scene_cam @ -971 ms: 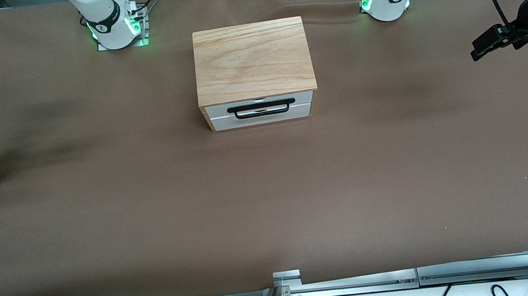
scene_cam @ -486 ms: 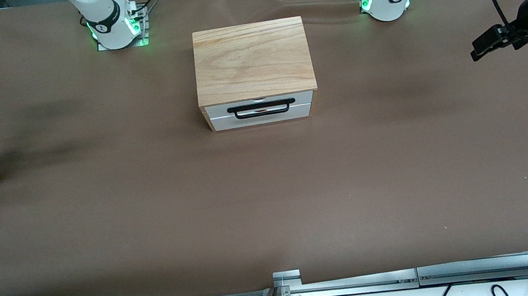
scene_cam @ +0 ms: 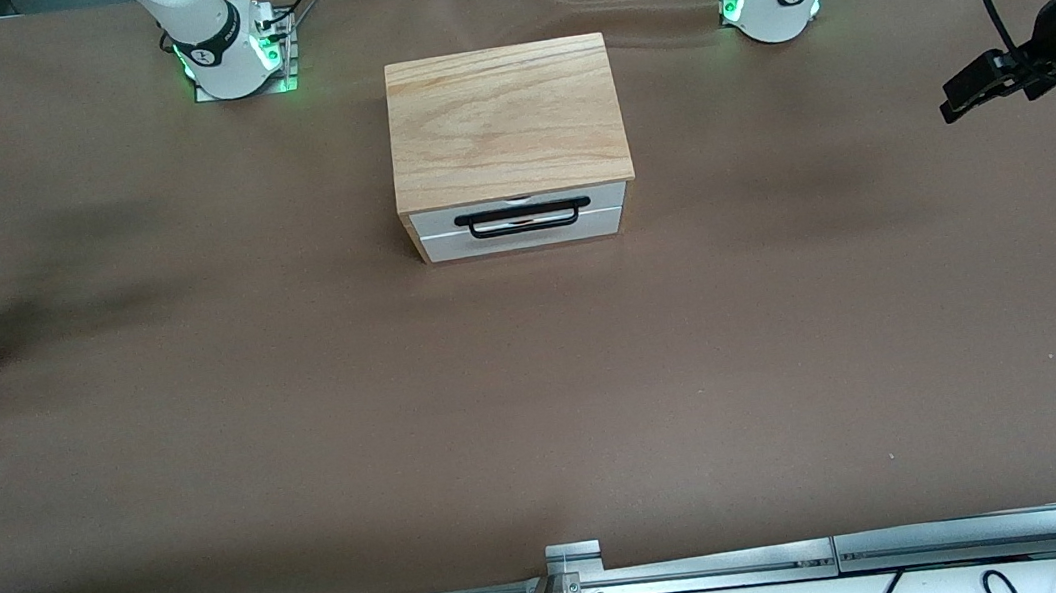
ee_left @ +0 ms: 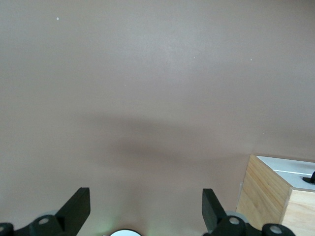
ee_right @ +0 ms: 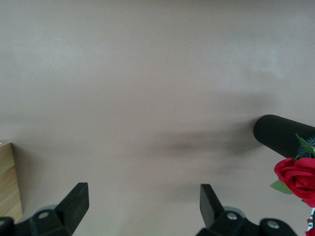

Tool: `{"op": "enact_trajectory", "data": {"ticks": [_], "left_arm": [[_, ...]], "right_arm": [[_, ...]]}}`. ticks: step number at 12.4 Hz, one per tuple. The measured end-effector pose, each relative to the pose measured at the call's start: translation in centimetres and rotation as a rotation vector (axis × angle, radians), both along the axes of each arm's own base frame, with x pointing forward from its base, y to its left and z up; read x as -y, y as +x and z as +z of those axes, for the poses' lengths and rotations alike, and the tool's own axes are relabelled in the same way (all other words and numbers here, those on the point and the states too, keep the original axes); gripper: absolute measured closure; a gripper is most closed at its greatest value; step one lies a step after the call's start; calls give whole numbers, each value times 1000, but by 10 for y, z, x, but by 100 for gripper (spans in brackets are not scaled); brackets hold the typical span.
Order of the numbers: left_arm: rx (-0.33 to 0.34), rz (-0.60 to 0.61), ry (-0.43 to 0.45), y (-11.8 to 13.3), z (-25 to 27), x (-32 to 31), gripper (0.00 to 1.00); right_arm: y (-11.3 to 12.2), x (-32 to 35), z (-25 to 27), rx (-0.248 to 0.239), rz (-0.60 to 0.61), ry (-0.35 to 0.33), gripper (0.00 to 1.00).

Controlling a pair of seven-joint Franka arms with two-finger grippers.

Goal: Pull top drawer with both arms simultaneously

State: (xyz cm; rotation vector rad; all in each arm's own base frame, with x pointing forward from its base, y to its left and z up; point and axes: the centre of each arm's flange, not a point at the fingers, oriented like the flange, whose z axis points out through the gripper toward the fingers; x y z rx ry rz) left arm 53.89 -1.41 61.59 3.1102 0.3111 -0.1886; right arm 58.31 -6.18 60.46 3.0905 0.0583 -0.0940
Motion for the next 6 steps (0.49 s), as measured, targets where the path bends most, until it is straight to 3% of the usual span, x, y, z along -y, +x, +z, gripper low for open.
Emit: {"op": "enact_trajectory", "data": {"ticks": [6], "left_arm": [[-28, -18, 1, -2, -4, 9, 0]], "right_arm": [[0, 0, 0, 0, 0, 0, 0]]}}
